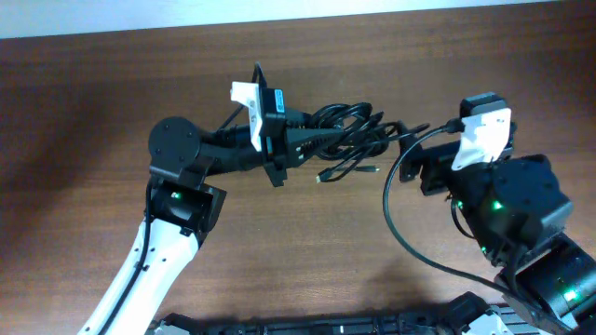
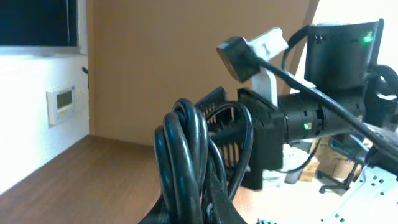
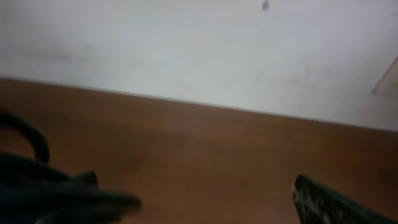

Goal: Untangle cables

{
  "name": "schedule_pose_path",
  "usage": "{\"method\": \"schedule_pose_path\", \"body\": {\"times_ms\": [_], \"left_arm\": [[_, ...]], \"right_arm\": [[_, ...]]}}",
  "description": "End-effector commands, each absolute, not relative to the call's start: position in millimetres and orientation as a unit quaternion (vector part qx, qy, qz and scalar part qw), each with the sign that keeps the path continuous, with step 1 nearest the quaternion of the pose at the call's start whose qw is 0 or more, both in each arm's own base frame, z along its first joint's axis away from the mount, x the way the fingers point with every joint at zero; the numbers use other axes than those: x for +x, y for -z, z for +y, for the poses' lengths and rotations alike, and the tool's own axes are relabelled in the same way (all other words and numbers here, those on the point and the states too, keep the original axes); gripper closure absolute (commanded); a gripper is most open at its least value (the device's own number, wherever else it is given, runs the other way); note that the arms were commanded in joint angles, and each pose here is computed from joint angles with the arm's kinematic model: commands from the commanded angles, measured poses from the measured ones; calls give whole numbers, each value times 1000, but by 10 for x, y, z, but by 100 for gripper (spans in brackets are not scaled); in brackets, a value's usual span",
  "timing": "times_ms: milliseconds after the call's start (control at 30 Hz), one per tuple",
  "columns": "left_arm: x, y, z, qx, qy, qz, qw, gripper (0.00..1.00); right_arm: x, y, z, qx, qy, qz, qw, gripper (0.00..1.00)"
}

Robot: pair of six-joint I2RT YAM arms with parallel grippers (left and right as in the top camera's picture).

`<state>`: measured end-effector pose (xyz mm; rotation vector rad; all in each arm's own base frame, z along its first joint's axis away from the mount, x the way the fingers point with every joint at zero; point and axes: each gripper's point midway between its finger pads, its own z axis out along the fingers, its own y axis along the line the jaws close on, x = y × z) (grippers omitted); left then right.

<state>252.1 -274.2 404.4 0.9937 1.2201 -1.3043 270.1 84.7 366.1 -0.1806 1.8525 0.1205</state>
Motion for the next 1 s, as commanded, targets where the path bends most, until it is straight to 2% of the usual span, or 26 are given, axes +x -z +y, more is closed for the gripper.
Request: {"method": "schedule_pose_path", "body": {"times_ms": [0, 267, 467, 733, 833, 933, 967], "left_arm": [[2654, -4075, -2707, 374, 540, 536, 530, 100], [2631, -4074, -2710, 380, 542, 533, 527, 100], [2211, -4179, -2711, 484, 549, 441, 520, 100], [2146, -4170, -2706, 499, 551, 430, 513, 100], [2101, -4168, -2701, 510, 550, 420, 510, 100], [1992, -4116, -2689, 551, 535, 384, 512, 100], [1982, -4104, -2688, 558, 531, 378, 514, 100]], "right_arm": [[2625, -3551, 935, -108, -69, 810, 572, 1], [2650, -3768, 1085, -121, -110, 781, 603, 1], [2725, -3968, 990, -93, -93, 758, 638, 1], [2753, -4245, 1005, -81, -107, 722, 679, 1], [2818, -4340, 588, 9, -24, 713, 701, 1], [2640, -4463, -207, 189, 130, 671, 705, 1], [2578, -4484, -322, 218, 152, 660, 703, 1]]}}
